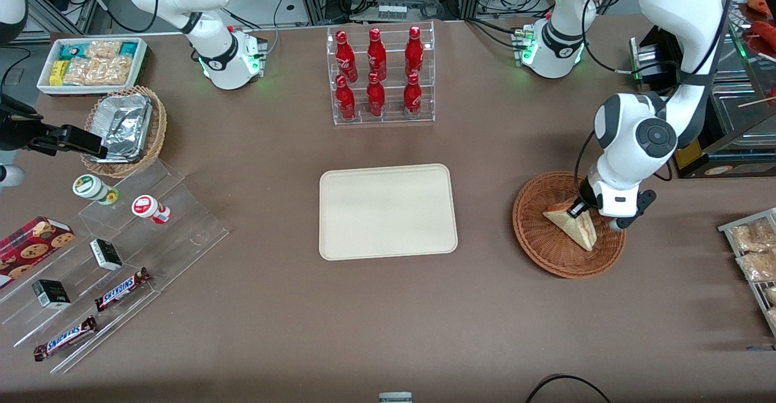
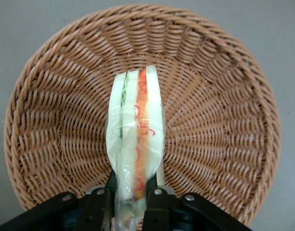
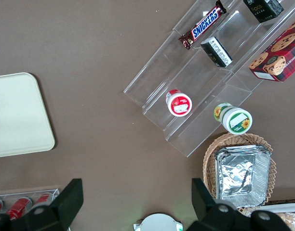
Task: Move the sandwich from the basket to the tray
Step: 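Lower the left gripper and close it on the wrapped sandwich, then lift the sandwich and carry it over the cream tray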
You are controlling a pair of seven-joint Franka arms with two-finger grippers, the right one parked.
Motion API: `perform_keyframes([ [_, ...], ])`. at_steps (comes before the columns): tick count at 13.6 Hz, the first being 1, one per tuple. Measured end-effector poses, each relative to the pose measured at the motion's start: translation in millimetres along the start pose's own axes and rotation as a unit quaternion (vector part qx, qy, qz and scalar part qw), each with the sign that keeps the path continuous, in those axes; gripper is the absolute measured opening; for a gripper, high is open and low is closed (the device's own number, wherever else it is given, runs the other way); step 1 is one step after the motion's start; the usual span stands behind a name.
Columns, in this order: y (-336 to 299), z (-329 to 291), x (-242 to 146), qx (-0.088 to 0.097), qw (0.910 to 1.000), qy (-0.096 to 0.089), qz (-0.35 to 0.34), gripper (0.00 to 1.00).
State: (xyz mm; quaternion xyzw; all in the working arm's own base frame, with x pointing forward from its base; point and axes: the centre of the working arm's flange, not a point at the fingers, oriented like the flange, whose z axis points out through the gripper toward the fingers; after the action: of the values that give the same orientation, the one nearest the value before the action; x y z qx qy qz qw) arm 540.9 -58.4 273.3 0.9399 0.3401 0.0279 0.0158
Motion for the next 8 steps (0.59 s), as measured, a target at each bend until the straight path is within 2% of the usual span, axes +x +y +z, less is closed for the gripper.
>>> perform_keyframes([
  [2, 8, -20, 8, 0.008, 1.0, -0.003, 0.002, 0.21],
  [6, 54, -115, 13, 0.048, 0.998, -0.011, 0.039, 0.14],
  [8, 89, -164, -5, 0.05, 0.9964, -0.012, 0.066, 0.14],
])
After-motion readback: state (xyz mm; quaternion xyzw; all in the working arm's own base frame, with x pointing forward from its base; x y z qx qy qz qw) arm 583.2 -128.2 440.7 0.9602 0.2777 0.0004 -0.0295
